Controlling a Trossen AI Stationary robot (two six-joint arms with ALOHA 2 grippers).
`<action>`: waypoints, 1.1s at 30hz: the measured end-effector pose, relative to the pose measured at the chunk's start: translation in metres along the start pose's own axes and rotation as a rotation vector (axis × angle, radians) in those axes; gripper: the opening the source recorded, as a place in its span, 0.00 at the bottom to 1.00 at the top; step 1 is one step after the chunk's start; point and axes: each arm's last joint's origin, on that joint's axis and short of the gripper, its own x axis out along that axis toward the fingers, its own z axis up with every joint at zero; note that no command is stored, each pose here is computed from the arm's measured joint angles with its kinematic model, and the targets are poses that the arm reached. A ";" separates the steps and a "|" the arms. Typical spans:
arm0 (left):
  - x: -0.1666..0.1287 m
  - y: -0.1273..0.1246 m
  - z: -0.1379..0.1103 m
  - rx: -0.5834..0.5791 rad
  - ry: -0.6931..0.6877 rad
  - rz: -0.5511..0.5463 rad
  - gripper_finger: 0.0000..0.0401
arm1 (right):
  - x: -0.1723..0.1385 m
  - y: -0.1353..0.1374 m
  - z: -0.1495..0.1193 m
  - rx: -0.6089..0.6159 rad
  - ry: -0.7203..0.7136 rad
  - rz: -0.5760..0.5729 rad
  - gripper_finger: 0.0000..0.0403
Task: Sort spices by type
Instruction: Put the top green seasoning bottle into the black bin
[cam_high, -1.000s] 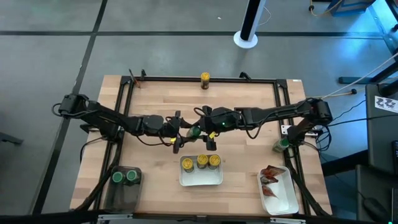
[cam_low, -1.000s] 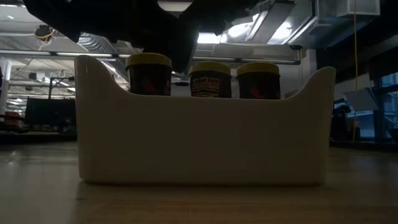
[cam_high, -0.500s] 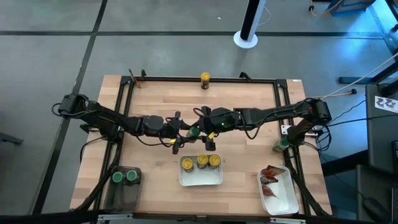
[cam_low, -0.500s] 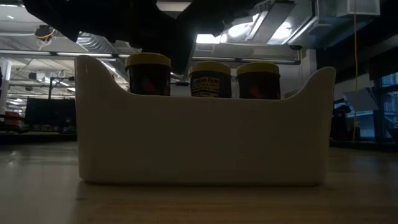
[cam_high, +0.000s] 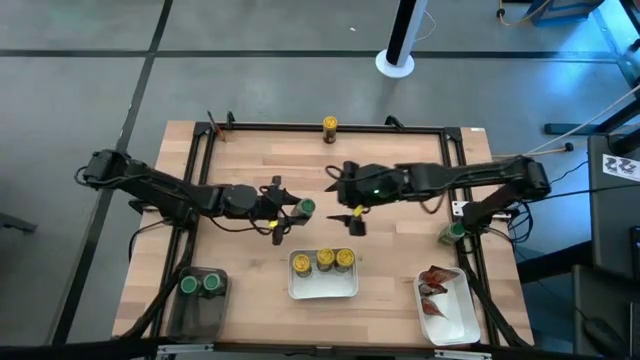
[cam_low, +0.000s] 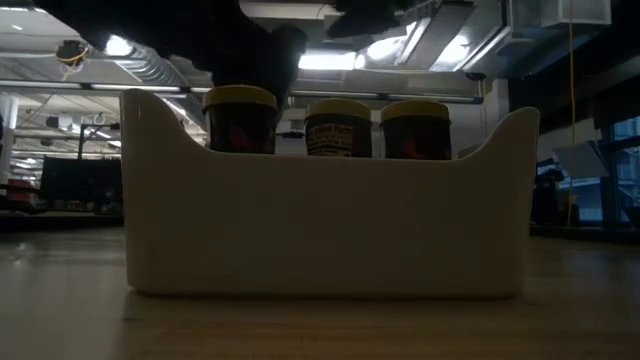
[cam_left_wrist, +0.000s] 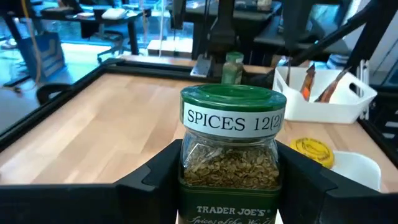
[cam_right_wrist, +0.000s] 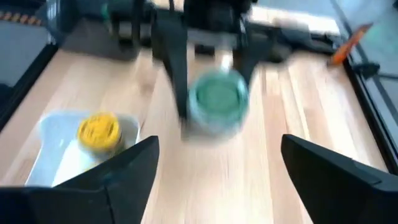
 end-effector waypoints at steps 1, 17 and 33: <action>-0.003 -0.001 0.003 0.003 0.010 0.009 0.46 | -0.008 0.000 -0.001 0.000 0.014 0.002 0.84; -0.062 -0.059 0.059 -0.084 0.116 -0.022 0.46 | -0.037 0.007 -0.076 0.056 -0.016 -0.012 0.85; -0.106 -0.125 0.054 -0.375 0.098 -0.116 0.46 | -0.030 0.007 -0.076 0.032 -0.073 0.000 0.85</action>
